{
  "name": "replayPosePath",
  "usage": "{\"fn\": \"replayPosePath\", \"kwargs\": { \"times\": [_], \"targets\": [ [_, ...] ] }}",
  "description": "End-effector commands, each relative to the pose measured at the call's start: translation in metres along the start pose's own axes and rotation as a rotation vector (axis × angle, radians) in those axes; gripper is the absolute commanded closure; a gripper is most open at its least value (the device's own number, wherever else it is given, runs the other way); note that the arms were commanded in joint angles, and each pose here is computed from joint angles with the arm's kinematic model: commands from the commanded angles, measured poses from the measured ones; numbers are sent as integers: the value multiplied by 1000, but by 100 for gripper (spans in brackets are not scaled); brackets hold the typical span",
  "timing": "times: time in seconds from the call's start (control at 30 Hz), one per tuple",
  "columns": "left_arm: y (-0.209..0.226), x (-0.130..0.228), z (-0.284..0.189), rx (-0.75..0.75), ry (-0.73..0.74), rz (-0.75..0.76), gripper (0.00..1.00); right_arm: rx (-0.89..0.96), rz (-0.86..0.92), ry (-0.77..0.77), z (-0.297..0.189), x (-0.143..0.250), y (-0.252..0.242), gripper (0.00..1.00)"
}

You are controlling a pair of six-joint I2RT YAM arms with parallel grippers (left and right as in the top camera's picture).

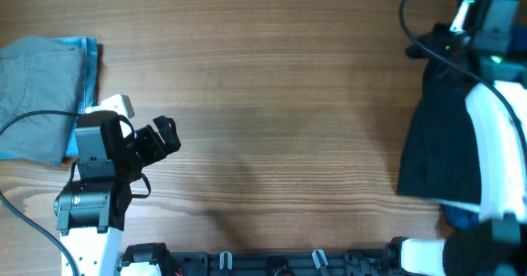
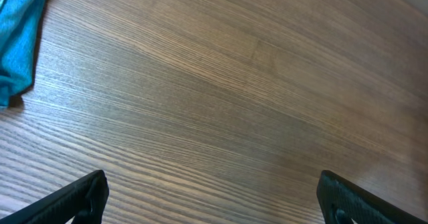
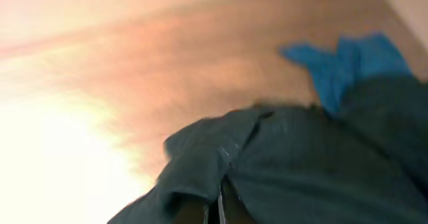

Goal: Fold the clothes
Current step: 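Drag the black garment leftward to the table center with the right gripper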

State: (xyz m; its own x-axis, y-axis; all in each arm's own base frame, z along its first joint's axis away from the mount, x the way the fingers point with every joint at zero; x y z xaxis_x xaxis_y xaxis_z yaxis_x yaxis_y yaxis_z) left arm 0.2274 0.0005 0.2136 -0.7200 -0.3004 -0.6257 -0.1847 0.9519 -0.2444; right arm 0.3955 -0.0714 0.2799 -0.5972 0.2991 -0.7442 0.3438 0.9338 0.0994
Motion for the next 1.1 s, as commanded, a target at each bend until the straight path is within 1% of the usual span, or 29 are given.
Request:
{"fn": "replayPosePath", "kwargs": {
  "times": [0.0, 0.23, 0.33, 0.5, 0.77, 0.93, 1.07],
  "targets": [
    [-3, -7, -5, 16, -21, 1, 0, -255, 0, -58, -35, -16, 31, 96],
    [-3, -7, -5, 16, -21, 1, 0, -569, -10, -73, -67, -21, 65, 96],
    [-3, -7, -5, 16, -21, 1, 0, -704, 17, -65, -77, -24, 79, 96],
    [-3, -7, -5, 16, -21, 1, 0, -885, 29, -93, -96, -35, 99, 96],
    [-3, -7, -5, 16, -21, 1, 0, -954, -17, -42, -102, -17, 138, 96],
    [-3, -7, -5, 16, -21, 1, 0, -946, -53, -6, -91, 0, 171, 96],
    [-3, -7, -5, 16, -22, 1, 0, -992, -85, -16, -80, 5, 197, 96]
  ]
}}
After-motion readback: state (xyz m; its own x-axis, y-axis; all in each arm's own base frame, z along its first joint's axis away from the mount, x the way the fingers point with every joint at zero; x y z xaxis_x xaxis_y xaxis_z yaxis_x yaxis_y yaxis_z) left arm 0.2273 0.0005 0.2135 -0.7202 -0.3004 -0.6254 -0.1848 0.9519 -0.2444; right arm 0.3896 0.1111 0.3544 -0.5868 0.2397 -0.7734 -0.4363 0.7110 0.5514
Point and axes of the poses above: each gripper's point midway between its finger pads, its own z axis out along the fingers, its own y axis along the line the jaws close on, x = y × z, the point moved 5 cm from there along -z, back along the fingers, and after that the axes turned 7 degrees about z, right-handed, at the moved point
